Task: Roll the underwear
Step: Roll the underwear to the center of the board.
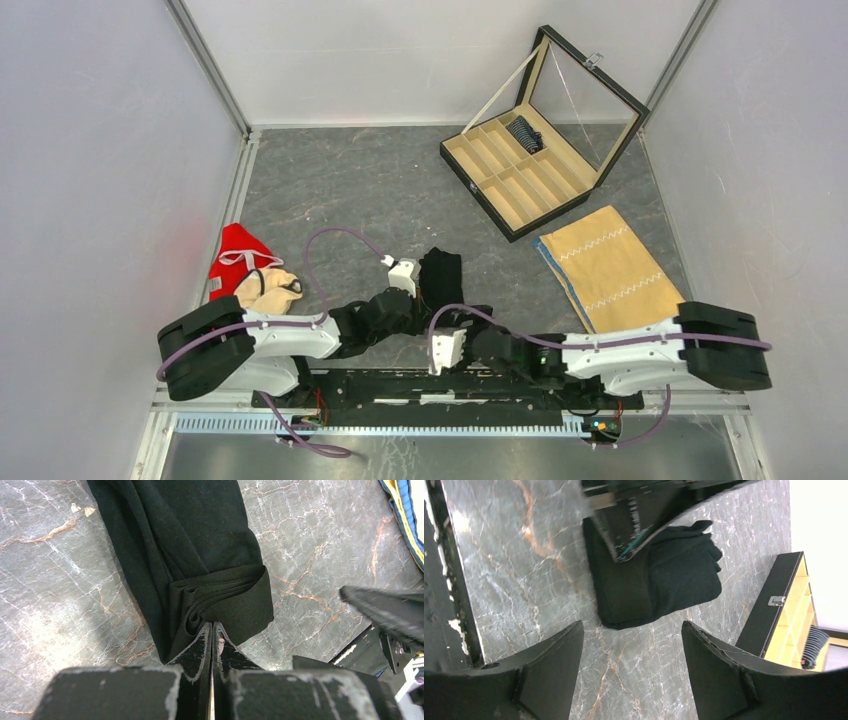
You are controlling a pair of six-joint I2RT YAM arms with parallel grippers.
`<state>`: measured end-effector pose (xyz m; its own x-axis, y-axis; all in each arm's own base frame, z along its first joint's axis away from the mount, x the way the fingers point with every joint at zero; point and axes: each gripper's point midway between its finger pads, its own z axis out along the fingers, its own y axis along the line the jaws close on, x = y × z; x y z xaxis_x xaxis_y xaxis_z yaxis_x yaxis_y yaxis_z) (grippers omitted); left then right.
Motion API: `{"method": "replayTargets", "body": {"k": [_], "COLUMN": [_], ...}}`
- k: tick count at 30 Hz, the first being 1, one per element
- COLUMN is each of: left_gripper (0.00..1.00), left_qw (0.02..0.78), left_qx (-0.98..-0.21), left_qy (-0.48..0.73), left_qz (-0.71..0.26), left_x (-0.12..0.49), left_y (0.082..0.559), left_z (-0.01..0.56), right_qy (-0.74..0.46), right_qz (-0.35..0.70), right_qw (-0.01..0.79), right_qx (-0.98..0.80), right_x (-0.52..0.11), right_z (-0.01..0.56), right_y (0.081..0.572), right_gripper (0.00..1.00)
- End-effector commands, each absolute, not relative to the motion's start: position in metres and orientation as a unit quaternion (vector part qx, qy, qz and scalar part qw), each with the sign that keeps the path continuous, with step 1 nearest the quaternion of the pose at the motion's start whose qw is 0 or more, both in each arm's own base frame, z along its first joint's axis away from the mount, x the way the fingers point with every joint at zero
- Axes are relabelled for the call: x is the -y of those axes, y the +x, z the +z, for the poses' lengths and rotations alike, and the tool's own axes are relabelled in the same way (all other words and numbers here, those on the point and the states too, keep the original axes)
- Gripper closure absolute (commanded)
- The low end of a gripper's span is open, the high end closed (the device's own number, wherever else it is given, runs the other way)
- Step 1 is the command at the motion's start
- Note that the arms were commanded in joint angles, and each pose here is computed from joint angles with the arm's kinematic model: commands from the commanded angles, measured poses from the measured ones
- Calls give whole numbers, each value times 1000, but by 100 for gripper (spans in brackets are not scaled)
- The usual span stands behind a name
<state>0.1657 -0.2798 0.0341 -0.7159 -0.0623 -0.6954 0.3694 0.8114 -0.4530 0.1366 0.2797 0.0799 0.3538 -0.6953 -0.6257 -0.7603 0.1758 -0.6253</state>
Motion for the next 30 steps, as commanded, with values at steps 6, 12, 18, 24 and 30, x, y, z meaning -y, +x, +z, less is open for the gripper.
{"method": "replayTargets", "body": {"k": [6, 12, 18, 24, 30], "left_gripper": [98, 98, 98, 98, 98], "left_qw": [311, 310, 310, 309, 312], "left_qx": [-913, -912, -911, -909, -907], "left_qy": [102, 104, 106, 110, 112], "left_qz": [-244, -245, -251, -258, -261], "left_x": [256, 256, 258, 260, 260], "left_y": [148, 148, 147, 146, 147], "left_z": [-4, -3, -2, 0, 1], "right_qy": [-667, -682, -696, -707, -712], "right_qz": [-65, -72, -86, -122, -126], "right_qw": [525, 518, 504, 486, 473], "right_qx": [-524, -512, -504, -499, -503], "right_x": [-306, -312, -308, -298, -294], "right_z": [76, 65, 47, 30, 19], "right_y": [141, 141, 141, 147, 148], "right_gripper": [22, 23, 24, 29, 61]}}
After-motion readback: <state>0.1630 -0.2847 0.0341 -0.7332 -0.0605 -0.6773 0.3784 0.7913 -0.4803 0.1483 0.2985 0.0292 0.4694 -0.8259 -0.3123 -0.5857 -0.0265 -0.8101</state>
